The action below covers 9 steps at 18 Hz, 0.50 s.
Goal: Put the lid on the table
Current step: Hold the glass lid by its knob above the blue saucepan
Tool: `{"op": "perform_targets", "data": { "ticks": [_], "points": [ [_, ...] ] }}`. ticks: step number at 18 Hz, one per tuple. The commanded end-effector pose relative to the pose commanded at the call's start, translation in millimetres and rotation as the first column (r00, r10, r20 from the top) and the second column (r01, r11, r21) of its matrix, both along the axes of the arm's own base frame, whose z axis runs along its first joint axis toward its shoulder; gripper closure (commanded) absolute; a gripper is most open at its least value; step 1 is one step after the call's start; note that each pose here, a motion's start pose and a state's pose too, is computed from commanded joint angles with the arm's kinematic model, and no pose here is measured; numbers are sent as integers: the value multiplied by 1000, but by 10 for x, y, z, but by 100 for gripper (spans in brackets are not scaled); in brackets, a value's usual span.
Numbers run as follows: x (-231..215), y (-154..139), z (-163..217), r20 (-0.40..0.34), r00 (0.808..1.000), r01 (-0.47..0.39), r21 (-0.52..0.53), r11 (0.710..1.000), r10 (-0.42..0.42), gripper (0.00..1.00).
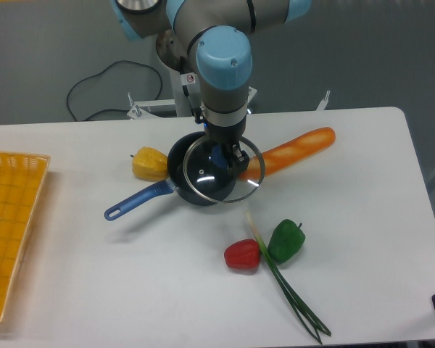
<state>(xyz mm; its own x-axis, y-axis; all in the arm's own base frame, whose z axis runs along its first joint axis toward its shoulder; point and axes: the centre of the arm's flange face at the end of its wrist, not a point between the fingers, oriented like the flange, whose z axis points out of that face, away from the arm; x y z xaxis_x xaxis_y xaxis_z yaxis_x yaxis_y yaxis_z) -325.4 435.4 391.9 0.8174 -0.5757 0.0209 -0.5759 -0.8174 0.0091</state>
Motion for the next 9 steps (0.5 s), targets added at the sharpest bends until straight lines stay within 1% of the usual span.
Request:
{"op": "perform_targets", "data": {
  "ticks": [4, 9],
  "points": [
    [20, 3, -7, 0, 1000, -1, -2, 1000, 1, 41],
    [-20, -12, 24, -9, 1000, -23, -1, 1000, 23, 41]
  ]
}}
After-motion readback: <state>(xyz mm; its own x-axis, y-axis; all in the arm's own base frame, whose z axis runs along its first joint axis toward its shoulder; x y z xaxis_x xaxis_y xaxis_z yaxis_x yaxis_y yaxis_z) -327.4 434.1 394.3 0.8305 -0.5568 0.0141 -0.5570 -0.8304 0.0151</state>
